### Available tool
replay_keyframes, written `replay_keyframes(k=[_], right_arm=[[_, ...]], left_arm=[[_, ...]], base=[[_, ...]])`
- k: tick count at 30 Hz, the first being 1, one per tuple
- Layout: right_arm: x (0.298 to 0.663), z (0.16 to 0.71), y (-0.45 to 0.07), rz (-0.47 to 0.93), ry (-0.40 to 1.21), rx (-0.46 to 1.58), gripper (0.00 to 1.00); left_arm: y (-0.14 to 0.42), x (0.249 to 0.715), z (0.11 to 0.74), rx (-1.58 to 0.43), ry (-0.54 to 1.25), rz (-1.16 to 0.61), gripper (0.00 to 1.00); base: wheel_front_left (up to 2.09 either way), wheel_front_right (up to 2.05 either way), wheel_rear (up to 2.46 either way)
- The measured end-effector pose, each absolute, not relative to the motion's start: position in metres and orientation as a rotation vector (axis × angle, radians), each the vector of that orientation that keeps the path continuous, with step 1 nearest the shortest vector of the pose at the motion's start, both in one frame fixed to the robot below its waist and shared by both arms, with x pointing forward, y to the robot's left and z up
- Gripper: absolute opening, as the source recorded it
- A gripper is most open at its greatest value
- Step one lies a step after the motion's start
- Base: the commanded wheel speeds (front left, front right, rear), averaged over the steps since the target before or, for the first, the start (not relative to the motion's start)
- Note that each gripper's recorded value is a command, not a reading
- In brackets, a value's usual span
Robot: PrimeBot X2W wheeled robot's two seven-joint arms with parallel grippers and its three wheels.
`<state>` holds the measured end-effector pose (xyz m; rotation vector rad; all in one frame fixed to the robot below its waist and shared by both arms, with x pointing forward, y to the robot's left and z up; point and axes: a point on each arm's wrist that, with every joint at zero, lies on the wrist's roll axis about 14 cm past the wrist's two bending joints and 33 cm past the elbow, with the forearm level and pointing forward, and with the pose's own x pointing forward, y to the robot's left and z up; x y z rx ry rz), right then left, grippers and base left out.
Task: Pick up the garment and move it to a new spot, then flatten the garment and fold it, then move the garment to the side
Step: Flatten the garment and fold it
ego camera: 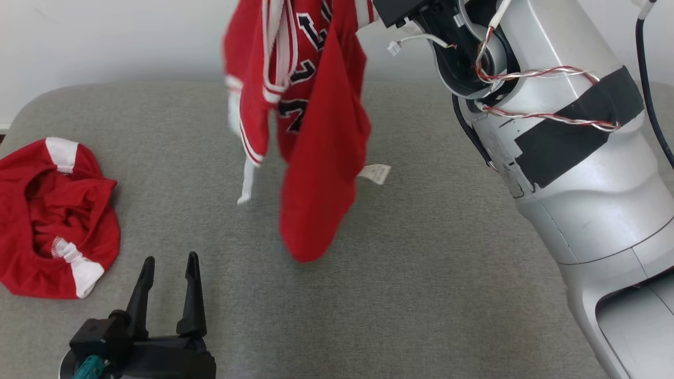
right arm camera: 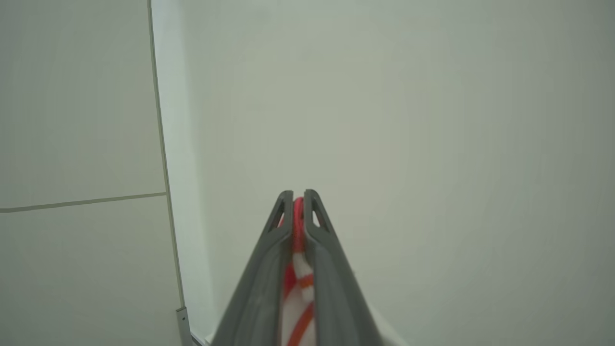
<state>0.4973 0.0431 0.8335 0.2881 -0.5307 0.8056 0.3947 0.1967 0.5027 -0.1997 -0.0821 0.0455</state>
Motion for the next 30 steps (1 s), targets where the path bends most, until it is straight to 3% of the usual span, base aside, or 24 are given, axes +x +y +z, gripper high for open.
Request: replay_keyframes(k=[3,7,11,16,18,25,30], right_arm=[[0.509,0.819,0.032,0.755,-0.488,0.265,0.0],[0.539,0.756,-0.006,0.606,-0.331,0.203,0.0],[0.562,0.664,-0.085,0.388,-0.132,0.134,0.0],[0.552,0.571,-0.17,0.172,0.048,0.105,0.0],[0.543,0.545,-0.193,0.116,0.104,0.074,1.0],[0.518,0.494,-0.232,0.026,0.262,-0.03,1.0],[0.515,0.503,-0.233,0.039,0.248,-0.133,1.0]], left_arm=[[0.193,0.398,0.503,-0.202,-0.082,0.035,1.0],[0.185,0.402,0.502,-0.207,-0.08,0.011,1.0],[0.173,0.407,0.499,-0.213,-0.071,-0.022,1.0],[0.166,0.412,0.494,-0.213,-0.057,-0.046,1.0],[0.164,0.413,0.493,-0.212,-0.052,-0.054,1.0],[0.153,0.418,0.492,-0.21,-0.048,-0.08,1.0],[0.153,0.415,0.496,-0.21,-0.058,-0.085,1.0]], base=[[0.0,0.0,0.0],[0.0,0.0,0.0],[0.0,0.0,0.0],[0.0,0.0,0.0],[0.0,0.0,0.0],[0.0,0.0,0.0],[0.0,0.0,0.0]])
